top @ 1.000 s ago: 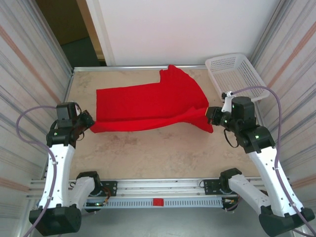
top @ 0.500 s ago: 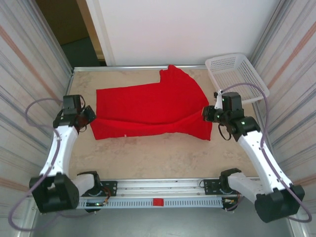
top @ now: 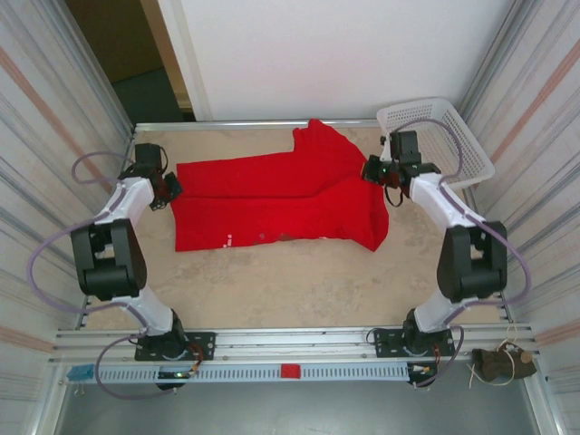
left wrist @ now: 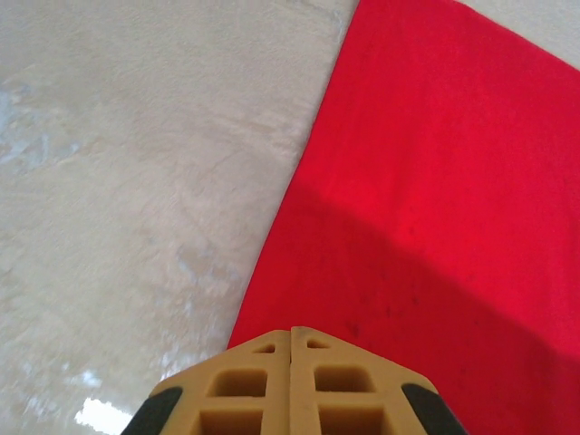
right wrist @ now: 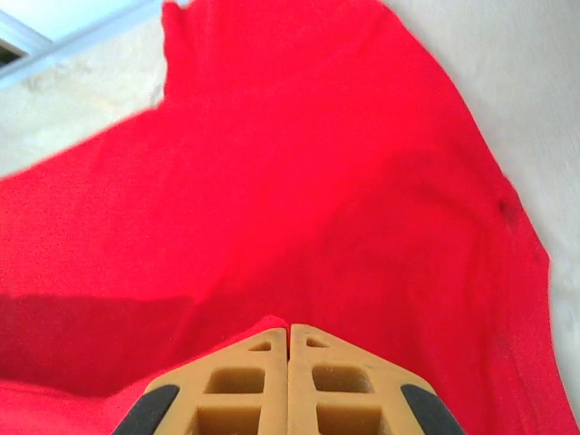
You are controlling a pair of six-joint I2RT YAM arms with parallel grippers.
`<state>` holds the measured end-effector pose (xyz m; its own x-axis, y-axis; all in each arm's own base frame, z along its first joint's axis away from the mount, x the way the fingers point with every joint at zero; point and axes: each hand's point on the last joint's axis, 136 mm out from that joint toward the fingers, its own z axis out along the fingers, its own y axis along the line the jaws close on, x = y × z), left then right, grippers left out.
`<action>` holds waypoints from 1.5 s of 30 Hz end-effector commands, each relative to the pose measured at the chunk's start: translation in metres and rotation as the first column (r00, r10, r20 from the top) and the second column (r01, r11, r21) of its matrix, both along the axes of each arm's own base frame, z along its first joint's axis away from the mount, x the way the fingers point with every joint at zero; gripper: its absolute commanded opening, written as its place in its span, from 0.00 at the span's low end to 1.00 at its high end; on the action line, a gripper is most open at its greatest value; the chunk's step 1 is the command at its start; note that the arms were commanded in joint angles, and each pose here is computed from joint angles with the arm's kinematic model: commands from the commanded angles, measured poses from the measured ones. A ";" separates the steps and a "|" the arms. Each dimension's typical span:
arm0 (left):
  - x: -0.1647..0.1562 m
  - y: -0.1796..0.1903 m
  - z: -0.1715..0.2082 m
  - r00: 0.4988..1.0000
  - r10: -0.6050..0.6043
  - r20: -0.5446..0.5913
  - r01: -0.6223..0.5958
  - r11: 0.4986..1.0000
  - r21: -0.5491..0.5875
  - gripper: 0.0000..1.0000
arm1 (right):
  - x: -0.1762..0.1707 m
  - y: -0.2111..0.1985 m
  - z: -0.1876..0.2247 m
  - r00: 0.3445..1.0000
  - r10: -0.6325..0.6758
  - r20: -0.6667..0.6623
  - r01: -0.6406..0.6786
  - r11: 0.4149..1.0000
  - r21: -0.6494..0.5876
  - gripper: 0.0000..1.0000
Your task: Fold the inside-out t-shirt
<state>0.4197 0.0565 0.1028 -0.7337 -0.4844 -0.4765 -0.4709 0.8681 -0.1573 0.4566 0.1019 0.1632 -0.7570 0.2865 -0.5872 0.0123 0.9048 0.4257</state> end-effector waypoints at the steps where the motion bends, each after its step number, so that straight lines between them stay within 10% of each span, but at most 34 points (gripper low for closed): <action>1: 0.024 0.008 0.004 1.000 0.007 0.013 -0.007 1.000 0.013 0.01 | 0.037 0.008 -0.002 1.000 0.020 0.011 -0.020 0.999 0.032 0.08; 5: 0.043 0.008 0.004 1.000 -0.013 -0.014 0.013 1.000 0.000 0.30 | 0.041 0.001 -0.004 0.999 -0.034 -0.037 0.035 0.999 0.028 0.52; 11: 0.026 0.004 0.039 0.999 -0.016 0.047 0.017 1.000 -0.010 0.48 | -0.044 -0.023 -0.005 0.979 -0.157 -0.128 0.159 0.987 0.005 0.60; 20: -0.090 -0.054 0.015 0.996 0.044 0.075 -0.019 0.953 -0.303 0.54 | -0.155 -0.040 -0.066 0.941 -0.206 -0.267 0.196 0.979 -0.064 0.63; 38: -0.122 -0.056 -0.058 0.988 0.128 -0.082 -0.146 0.951 -0.274 0.53 | -0.142 -0.019 -0.111 0.926 -0.118 -0.360 0.102 0.993 -0.063 0.49; 42: -0.115 -0.049 -0.064 0.987 0.125 -0.105 -0.147 0.959 -0.240 0.46 | -0.140 -0.021 -0.118 0.920 -0.122 -0.372 0.099 0.992 -0.081 0.30; 45: -0.112 -0.043 -0.067 0.984 0.137 -0.114 -0.160 0.960 -0.230 0.19 | -0.142 -0.028 -0.119 0.913 -0.143 -0.382 0.115 0.989 -0.096 0.00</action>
<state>0.2975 0.0020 0.0308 -0.6937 -0.6846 -0.2237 -0.6125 0.7242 -0.3170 0.3084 0.0776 0.0380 -0.8923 0.3659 -0.2643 0.2825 0.9094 0.3052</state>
